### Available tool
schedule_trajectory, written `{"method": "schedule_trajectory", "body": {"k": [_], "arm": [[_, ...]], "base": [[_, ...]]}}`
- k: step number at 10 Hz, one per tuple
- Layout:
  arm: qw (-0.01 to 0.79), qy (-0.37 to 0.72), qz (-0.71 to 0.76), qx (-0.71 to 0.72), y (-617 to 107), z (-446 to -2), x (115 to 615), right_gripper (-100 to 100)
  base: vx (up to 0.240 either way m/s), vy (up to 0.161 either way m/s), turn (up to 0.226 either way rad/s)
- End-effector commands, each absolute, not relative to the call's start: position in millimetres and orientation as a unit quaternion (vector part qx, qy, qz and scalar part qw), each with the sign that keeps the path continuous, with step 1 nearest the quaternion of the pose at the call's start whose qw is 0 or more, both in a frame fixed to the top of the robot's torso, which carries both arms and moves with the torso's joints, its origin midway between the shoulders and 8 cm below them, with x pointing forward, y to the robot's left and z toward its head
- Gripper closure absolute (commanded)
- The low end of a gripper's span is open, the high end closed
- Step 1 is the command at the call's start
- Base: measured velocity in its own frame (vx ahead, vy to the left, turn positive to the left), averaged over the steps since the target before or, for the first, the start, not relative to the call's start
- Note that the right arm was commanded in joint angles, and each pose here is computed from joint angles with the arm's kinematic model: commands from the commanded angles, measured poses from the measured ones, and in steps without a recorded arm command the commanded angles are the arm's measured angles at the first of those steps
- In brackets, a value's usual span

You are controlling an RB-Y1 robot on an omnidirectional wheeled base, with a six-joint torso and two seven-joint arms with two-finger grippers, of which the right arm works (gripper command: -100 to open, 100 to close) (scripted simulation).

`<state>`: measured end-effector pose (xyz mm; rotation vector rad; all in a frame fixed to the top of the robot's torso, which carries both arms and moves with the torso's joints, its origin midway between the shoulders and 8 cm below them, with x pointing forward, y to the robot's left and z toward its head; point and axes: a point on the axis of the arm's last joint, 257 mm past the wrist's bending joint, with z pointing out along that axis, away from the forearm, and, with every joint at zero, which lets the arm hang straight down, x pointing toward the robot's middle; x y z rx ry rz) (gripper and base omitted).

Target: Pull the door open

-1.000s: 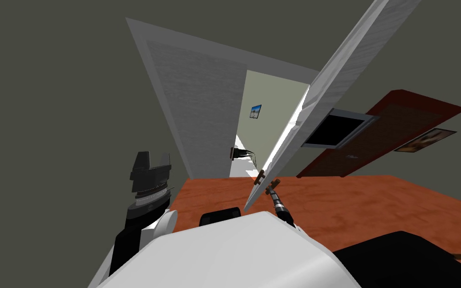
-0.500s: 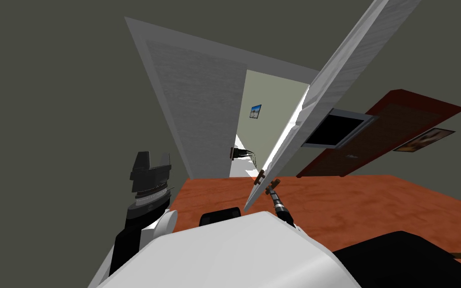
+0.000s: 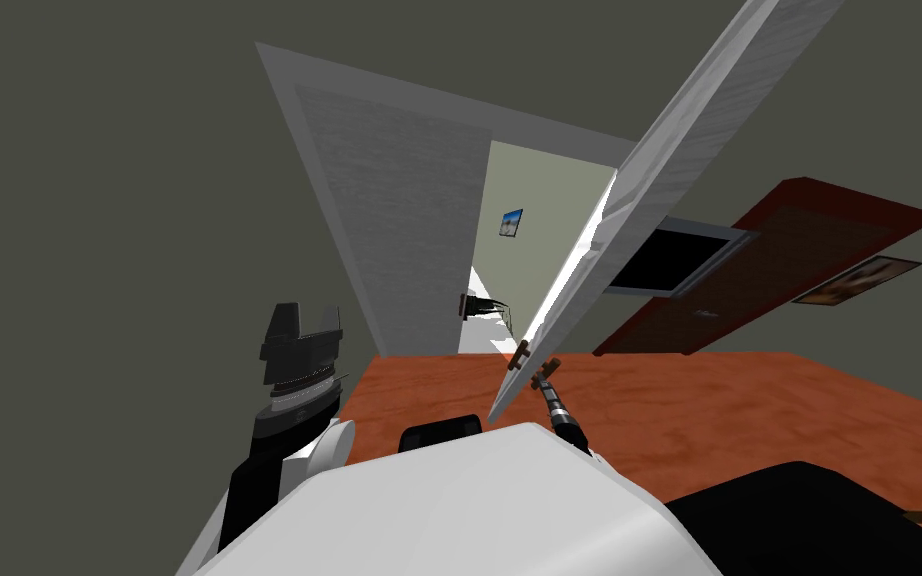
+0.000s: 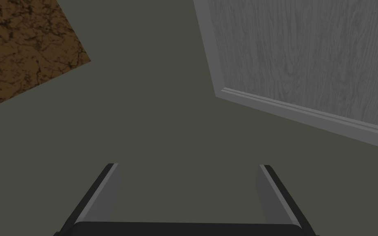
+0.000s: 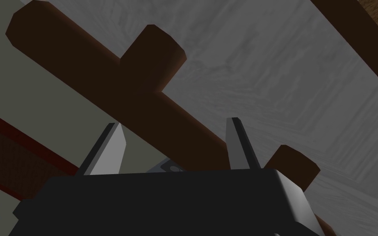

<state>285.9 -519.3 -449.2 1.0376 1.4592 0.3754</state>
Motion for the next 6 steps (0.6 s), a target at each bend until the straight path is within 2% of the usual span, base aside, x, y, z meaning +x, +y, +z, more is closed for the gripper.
{"method": "schedule_trajectory", "body": {"k": [1,6], "arm": [[0.608,0.622,0.175,0.461,-516.8,-448.9,292.6,100],[0.608,0.622,0.175,0.461,-516.8,-448.9,292.6,100]], "base": [[-0.019,-0.03,-0.004],[0.001,0.003,-0.003]]}}
